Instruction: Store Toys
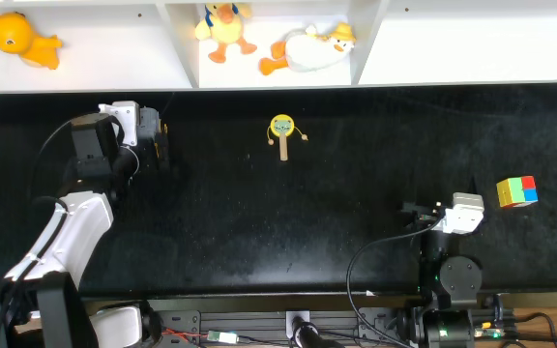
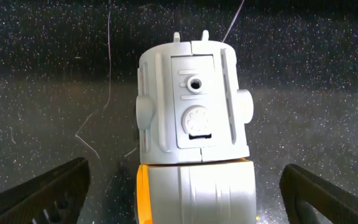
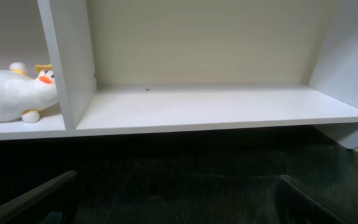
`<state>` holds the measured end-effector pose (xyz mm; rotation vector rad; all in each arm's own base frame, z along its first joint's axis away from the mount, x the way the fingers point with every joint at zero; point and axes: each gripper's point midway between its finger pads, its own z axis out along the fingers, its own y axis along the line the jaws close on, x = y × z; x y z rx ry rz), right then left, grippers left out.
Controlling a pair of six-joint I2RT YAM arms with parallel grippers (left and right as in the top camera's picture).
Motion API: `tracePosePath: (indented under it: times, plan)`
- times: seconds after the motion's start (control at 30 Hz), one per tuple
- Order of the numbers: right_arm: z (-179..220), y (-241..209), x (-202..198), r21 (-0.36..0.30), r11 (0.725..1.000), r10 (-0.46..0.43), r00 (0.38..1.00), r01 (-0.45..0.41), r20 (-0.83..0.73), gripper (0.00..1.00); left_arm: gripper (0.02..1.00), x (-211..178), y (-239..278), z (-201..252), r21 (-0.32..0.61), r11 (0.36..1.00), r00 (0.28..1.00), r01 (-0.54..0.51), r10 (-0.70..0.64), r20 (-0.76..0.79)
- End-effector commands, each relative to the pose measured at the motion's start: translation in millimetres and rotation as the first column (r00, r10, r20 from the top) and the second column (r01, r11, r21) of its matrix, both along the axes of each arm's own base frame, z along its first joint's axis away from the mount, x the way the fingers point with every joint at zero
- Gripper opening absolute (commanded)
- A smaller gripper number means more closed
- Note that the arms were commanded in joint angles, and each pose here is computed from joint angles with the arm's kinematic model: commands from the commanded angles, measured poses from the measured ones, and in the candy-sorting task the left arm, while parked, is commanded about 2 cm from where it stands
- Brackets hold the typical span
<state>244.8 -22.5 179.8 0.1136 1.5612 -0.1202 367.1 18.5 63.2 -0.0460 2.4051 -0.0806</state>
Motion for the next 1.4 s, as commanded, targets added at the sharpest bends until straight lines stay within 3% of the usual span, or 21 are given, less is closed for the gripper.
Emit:
tracePosePath:
  times: [0.03,0.2,0.37,0.93,1.4]
  plan:
    - [-3,1,0,0.0,1.0,0.002,1.0,-0.002,0.003,0.993,0.998,-1,0,-3,0.021,1.0,1.0,0.02,-0.02,-0.007]
    - [-3,1,0,0.0,1.0,0.002,1.0,-0.002,0.003,0.993,0.969,-1,-1,-3,0.028,0.999,1.0,0.028,-0.028,-0.006]
    - [-3,1,0,0.0,1.0,0.002,1.0,-0.002,0.003,0.996,0.794,-1,-1,-3,0.029,0.999,1.0,0.028,-0.028,-0.005]
    - [-3,1,0,0.0,1.0,0.002,1.0,-0.002,0.003,0.993,0.402,4,0,2,0.031,0.999,0.999,0.028,-0.028,0.021]
    - [-3,1,0,0.0,1.0,0.002,1.0,-0.002,0.003,0.996,0.323,-2,-1,35,0.04,0.999,0.996,0.025,-0.028,0.089]
